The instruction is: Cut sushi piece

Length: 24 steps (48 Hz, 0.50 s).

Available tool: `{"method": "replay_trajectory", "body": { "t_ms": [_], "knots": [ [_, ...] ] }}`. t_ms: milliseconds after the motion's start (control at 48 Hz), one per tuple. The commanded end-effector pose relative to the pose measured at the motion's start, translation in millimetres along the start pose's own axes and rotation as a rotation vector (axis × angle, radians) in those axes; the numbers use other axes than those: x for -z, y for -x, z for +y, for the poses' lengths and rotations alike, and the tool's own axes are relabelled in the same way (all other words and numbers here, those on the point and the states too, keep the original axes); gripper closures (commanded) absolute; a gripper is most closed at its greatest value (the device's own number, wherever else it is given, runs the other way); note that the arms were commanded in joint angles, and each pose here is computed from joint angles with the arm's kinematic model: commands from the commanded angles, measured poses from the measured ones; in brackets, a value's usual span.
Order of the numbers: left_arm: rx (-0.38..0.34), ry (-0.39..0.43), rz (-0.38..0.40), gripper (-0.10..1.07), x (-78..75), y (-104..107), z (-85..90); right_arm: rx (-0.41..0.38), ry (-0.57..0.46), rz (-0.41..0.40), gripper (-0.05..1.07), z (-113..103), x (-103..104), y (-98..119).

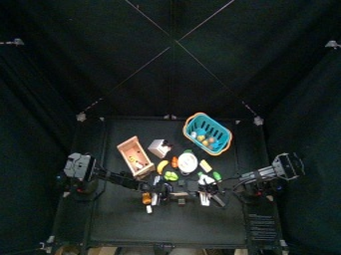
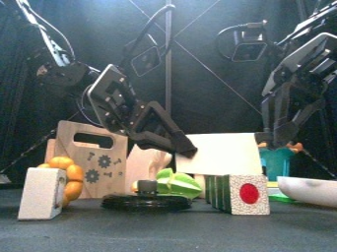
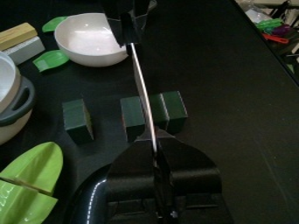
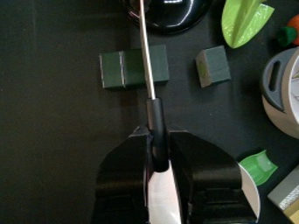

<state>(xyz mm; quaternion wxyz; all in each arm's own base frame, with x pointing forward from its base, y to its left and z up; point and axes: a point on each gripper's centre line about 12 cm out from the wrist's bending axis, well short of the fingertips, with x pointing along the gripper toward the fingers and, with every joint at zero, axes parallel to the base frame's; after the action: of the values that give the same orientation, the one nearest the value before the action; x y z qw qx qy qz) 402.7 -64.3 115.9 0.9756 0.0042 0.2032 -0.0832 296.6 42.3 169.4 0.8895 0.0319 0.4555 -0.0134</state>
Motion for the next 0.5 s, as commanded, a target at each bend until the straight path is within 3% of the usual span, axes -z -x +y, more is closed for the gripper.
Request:
{"method": "replay_trajectory", "body": {
  "t_ms": [0,479],
  "knots": [
    [0.007,-0.008,-0.027,0.69,-8.4,-0.2,-2.4,0.004,-0.014,-0.026,0.57,-4.3,-5.9,4.0],
    [0.004,-0.002,-0.001,0.69,1.6,-5.6,-1.2,0.008,-0.017,0.011,0.57,-3.8,-0.3,-8.0]
  ]
}}
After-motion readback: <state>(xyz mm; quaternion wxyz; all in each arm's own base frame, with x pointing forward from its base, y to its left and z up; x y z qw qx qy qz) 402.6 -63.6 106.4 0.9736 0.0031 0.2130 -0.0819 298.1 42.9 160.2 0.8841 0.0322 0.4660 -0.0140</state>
